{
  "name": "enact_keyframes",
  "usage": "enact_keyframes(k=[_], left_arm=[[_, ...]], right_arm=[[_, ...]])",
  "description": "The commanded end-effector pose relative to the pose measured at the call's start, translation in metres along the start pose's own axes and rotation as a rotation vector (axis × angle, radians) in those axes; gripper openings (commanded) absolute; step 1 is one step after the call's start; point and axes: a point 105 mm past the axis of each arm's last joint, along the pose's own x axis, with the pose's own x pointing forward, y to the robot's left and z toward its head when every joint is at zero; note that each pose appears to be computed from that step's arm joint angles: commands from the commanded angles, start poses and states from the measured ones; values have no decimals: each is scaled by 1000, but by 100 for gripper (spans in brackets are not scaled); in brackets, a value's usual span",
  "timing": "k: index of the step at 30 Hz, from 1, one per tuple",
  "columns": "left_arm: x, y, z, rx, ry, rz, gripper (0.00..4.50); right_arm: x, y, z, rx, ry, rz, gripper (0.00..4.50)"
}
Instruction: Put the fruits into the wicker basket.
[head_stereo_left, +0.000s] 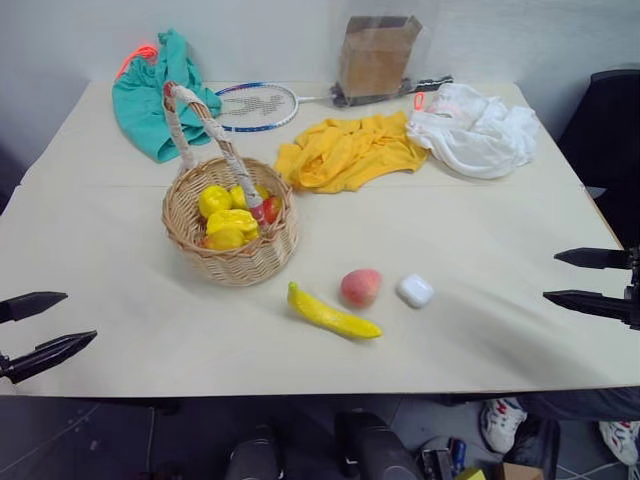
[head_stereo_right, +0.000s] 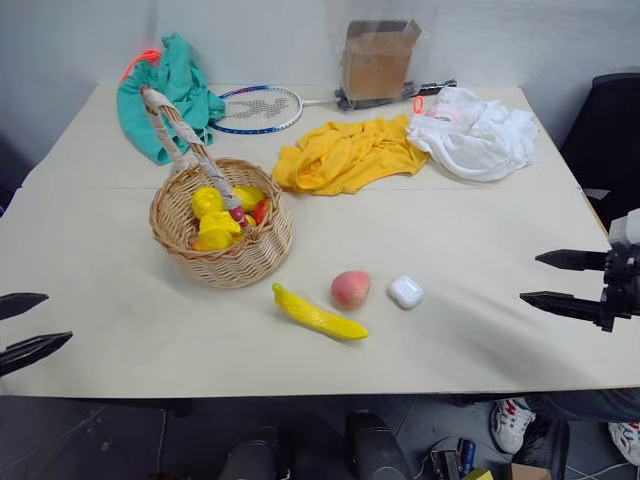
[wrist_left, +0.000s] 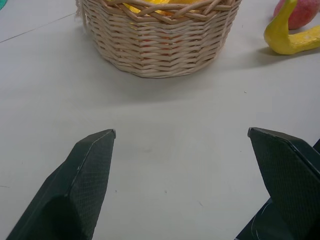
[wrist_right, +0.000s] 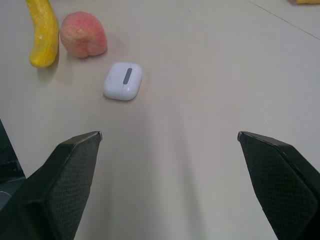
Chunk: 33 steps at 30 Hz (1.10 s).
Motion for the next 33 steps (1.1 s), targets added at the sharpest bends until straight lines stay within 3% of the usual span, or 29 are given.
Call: enact_keyframes(k=[1,15,19,26,30,33], left_arm=[[-2,3,5,35,1,26,447],[10,8,0,53,12,34,447],[19,-1,12,60,-27,-23,447],[48,-42,33,105,-56,-230,447],[74,-92,56,141,-107,-478,447],[85,-111,74,159,-160,-567,447]], right_arm=[[-5,-1,8,-36,16,-6,450],[0,-2,12,-48,39,-28,450],[10,7,18,-81,25,1,450],[53,39,33,-100,-47,83,450],[95,51,27,-122,-106,29,450],[119,53,19,-67,-142,-11,450]])
